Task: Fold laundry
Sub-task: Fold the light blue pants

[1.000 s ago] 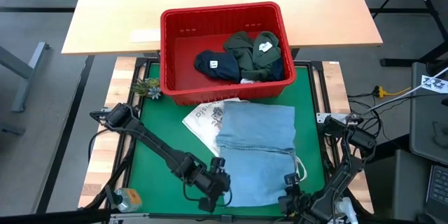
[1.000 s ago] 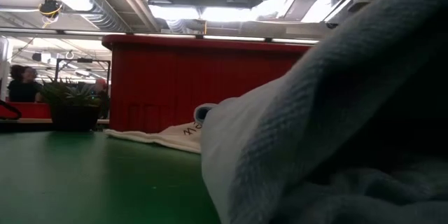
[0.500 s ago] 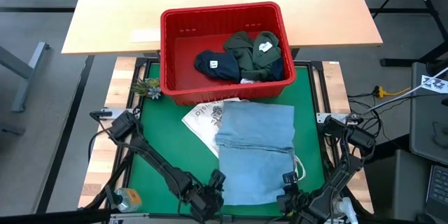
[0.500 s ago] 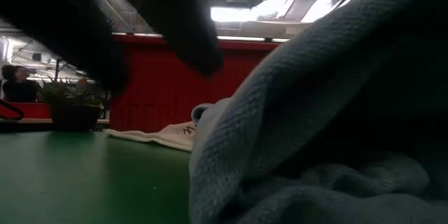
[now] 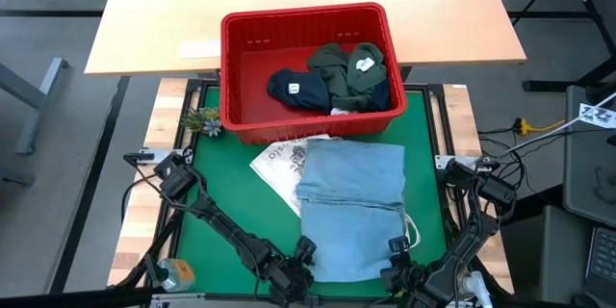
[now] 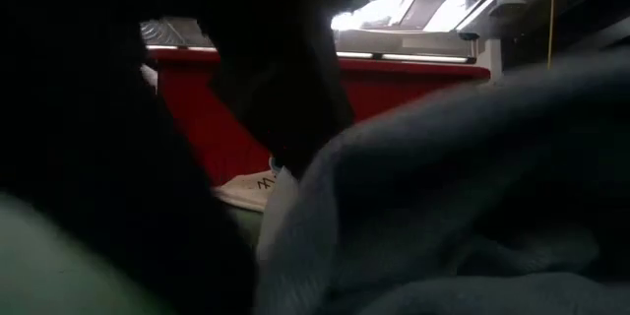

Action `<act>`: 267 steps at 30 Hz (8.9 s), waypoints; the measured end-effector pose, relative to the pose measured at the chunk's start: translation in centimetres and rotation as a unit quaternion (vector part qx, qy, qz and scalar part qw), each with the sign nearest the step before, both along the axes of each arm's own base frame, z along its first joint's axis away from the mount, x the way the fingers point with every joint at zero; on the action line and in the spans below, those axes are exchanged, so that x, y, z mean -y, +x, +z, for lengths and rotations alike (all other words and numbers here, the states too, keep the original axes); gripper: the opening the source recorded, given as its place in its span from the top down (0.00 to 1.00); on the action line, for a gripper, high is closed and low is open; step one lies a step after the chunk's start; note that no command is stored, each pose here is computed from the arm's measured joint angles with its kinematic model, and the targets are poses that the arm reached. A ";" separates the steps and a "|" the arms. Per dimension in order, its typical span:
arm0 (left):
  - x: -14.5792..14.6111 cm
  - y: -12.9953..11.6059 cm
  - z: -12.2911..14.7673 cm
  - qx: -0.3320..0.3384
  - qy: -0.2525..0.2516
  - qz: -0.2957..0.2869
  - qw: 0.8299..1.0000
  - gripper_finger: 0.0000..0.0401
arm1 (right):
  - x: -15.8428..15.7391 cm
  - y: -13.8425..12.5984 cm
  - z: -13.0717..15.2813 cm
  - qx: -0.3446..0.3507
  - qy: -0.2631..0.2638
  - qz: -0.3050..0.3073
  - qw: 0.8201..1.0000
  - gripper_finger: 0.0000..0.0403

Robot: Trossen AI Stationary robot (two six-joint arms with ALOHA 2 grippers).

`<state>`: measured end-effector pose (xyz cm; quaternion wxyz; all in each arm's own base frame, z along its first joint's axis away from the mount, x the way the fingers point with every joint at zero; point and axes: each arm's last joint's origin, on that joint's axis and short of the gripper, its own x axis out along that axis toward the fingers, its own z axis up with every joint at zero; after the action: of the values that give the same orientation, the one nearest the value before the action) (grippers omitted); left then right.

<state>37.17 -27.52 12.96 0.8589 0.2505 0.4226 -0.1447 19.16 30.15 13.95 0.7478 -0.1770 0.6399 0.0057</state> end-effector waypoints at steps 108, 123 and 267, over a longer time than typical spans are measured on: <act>-26.0 1.7 11.9 0.027 0.034 0.497 0.867 0.90 | 28.2 0.2 10.5 0.079 -0.022 -0.349 0.934 0.88; -26.1 1.6 12.0 0.034 0.051 0.503 0.862 0.75 | 28.3 0.4 10.6 0.088 -0.040 -0.328 0.940 0.80; -30.3 3.7 -0.5 0.104 -0.081 0.560 0.818 0.76 | 29.0 -0.4 -2.2 0.220 -0.102 -0.490 0.837 0.49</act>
<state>40.83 2.76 12.41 0.8478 -0.0865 0.3847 0.3546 18.77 1.12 11.75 0.7517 0.0873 0.4586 -0.4659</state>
